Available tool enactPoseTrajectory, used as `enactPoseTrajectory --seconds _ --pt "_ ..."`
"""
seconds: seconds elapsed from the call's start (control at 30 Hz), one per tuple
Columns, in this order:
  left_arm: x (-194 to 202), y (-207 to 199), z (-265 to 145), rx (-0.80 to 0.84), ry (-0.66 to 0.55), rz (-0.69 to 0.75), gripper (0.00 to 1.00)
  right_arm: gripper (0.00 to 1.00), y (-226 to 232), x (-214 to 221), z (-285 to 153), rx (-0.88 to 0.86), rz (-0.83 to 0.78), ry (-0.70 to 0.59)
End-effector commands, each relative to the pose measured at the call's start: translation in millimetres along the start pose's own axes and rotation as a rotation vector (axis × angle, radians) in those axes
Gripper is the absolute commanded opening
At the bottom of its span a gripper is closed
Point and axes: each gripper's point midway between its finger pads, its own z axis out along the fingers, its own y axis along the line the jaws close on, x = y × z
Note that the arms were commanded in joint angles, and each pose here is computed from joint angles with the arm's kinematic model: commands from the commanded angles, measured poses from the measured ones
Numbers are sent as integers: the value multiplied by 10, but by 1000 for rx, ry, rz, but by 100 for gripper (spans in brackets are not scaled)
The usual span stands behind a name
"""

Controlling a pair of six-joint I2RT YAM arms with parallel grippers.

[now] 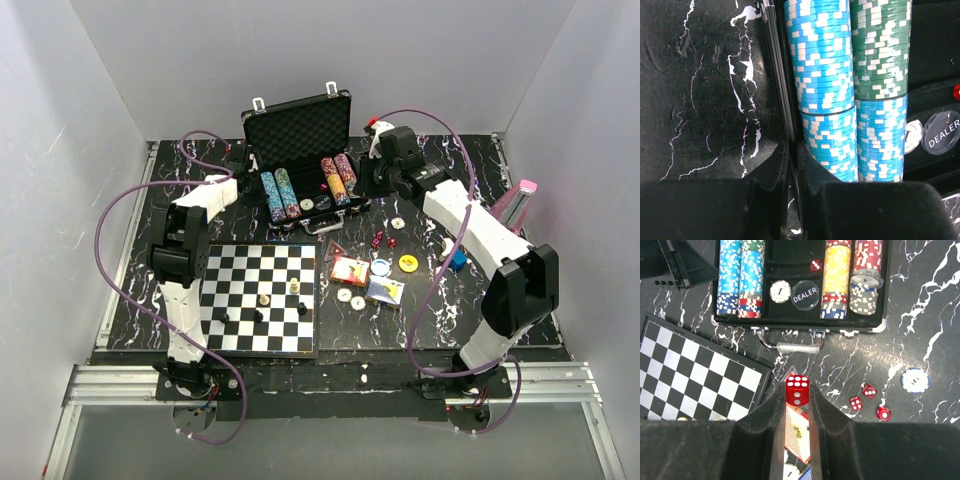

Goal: Pack up texas hold em set

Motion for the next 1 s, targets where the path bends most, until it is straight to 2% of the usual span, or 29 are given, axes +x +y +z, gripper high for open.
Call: enactPoseTrajectory --seconds 0.0,0.33,0.53,0.77,0.97 --pt "347 -171 96 120 126 40 0 1 24 -93 -169 1 -9 -58" --pt "789 -638 -127 309 197 230 0 1 -7 -7 -239 9 10 -61" --pt "1159 -825 -257 345 252 305 0 1 -8 26 -298 8 21 -68" --pt "1511 -805 -420 314 310 316 0 1 3 53 -370 3 31 -78" --pt "1594 -759 -549 297 311 304 0 1 5 78 -387 1 48 -81"
